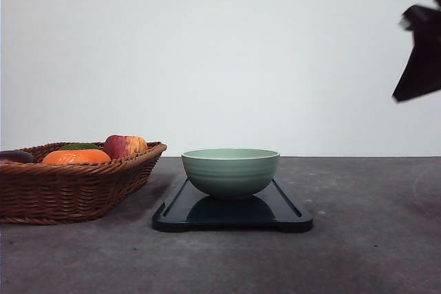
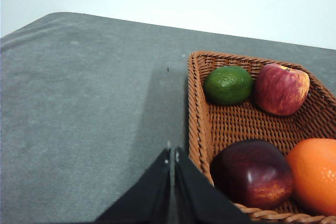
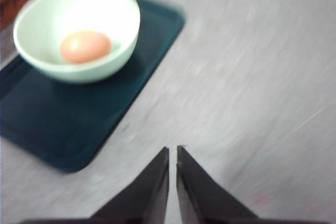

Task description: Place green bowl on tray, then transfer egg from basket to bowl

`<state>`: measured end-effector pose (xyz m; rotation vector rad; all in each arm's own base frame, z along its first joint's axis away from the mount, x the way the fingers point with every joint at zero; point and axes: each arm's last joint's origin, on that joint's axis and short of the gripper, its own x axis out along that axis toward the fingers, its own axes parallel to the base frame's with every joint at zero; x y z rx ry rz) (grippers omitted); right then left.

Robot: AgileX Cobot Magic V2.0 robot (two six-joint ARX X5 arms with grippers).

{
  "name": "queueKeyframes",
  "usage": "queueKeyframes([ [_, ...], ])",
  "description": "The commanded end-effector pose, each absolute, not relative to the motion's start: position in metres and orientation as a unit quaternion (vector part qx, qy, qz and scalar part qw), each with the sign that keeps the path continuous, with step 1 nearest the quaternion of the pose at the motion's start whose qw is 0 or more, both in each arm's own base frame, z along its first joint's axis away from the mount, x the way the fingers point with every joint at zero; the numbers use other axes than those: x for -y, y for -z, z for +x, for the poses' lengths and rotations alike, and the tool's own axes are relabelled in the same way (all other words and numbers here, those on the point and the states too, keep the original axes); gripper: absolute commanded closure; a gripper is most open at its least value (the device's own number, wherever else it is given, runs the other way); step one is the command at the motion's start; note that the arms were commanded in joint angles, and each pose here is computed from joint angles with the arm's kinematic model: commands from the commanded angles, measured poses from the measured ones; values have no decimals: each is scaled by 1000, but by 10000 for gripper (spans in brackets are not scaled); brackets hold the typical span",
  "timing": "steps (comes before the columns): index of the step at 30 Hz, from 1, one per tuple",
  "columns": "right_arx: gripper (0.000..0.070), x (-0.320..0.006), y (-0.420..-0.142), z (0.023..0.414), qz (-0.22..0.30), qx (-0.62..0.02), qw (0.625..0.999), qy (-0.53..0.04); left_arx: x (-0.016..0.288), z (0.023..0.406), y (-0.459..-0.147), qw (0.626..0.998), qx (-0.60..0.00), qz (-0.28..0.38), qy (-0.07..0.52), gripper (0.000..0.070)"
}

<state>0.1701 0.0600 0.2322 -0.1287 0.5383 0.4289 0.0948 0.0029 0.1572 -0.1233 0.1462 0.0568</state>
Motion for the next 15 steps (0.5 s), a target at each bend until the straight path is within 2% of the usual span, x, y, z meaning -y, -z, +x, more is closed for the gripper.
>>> queueKeyframes([
  [1, 684, -55, -234, 166, -89, -229, 947, -209, -3, 96, -152, 995, -75, -63, -31, 700],
  [7, 684, -28, -209, 141, -56, -116, 981, -143, -3, 96, -152, 995, -75, -63, -31, 700],
  [15, 684, -8, -167, 113, -39, -65, 994, -75, -3, 96, -152, 995, -75, -63, -31, 700],
])
